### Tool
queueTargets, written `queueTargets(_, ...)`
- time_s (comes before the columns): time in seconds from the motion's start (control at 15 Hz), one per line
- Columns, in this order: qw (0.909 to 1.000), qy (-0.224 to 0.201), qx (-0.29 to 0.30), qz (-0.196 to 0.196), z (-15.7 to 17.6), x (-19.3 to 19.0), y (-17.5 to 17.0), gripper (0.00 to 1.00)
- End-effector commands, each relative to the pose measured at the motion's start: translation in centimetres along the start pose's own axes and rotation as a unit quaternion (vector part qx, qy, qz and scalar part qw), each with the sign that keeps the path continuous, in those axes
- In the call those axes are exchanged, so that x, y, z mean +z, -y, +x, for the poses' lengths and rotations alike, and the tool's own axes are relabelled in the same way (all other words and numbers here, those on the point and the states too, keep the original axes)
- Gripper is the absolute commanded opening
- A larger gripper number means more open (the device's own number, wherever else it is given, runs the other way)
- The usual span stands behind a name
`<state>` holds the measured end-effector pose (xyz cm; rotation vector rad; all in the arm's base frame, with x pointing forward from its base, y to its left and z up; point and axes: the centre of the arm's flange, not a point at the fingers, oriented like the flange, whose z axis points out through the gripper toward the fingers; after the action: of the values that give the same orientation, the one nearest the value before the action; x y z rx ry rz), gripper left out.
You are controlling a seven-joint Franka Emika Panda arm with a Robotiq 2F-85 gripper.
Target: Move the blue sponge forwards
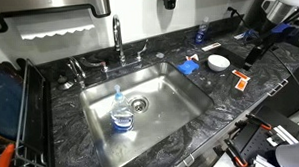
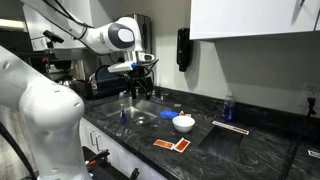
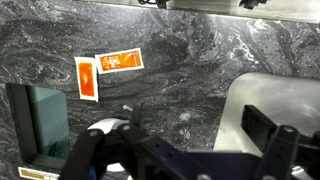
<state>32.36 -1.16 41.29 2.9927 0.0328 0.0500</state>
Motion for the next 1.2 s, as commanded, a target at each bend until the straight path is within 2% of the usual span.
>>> queueTargets(0.0, 1.0000, 0.000, 0.000, 0.000, 0.0, 0.0, 0.0, 1.00)
queueTargets(0.53, 1.0000, 0.000, 0.000, 0.000, 0.0, 0.0, 0.0, 1.00)
queueTargets(0.8, 1.0000, 0.003, 0.003, 0.000, 1.9, 1.2, -1.2, 1.00)
queueTargets(1.13, 0.9994, -0.026, 0.000, 0.023, 6.4, 3.2, -2.3, 1.00)
